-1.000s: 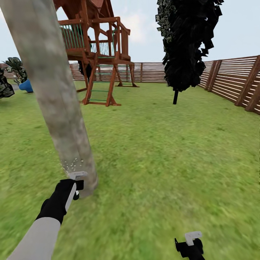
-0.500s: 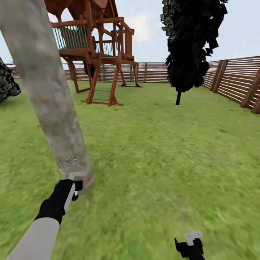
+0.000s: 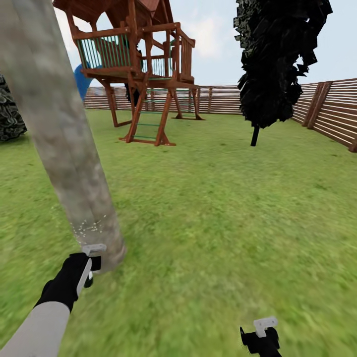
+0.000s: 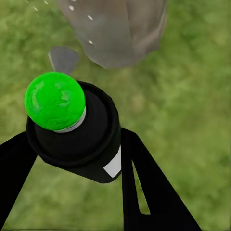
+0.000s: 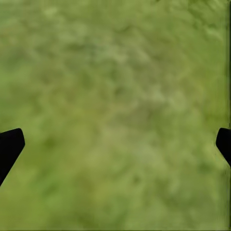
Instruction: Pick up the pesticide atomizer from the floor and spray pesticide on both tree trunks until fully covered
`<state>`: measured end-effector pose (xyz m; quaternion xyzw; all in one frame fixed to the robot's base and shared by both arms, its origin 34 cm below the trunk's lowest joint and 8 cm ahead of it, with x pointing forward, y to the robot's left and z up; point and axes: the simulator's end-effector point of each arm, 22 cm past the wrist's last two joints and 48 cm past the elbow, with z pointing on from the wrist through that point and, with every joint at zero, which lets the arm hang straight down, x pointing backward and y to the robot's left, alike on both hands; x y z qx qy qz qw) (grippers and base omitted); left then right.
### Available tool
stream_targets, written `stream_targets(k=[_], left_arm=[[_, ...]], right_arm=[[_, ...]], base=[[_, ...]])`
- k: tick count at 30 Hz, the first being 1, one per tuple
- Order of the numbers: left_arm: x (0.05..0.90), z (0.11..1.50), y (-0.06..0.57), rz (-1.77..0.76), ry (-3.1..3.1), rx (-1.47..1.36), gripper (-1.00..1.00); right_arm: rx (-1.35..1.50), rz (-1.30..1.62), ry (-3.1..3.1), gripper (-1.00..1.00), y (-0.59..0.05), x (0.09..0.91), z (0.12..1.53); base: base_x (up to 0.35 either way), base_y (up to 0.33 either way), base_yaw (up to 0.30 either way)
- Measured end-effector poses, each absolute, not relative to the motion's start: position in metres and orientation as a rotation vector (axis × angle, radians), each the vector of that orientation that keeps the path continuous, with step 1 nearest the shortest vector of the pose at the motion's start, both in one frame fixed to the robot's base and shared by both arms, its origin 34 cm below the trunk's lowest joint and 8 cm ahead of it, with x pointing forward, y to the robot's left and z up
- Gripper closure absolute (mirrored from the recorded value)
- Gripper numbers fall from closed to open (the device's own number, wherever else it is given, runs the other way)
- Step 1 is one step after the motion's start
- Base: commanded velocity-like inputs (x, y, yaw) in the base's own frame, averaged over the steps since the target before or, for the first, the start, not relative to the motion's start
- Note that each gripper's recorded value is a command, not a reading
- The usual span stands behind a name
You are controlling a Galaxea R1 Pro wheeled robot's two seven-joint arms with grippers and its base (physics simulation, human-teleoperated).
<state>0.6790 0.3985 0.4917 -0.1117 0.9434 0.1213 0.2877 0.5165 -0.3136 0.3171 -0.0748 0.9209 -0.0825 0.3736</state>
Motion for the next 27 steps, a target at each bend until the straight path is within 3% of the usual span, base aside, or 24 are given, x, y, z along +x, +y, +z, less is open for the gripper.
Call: stream_targets(k=[9,17,27], left_arm=[[0.673,0.471,0.380,0.276,2.541,-0.304,1.00],[0.653,0.457,0.406,0.331,2.570,-0.314,1.00],[0.661,0.456,0.390,0.305,2.540,-0.295,1.00]], right_arm=[[-0.191,-0.211,2.359,-1.00,-0.314,0.517,0.317],[-0.192,-0.211,2.359,-1.00,-0.313,0.516,0.317],[-0.192,-0.211,2.359,-1.00,-0.313,0.516,0.317]], base=[[0.225,-0.174,0.202],[0.016,-0.008,0.273],[0.060,-0.177,0.026]])
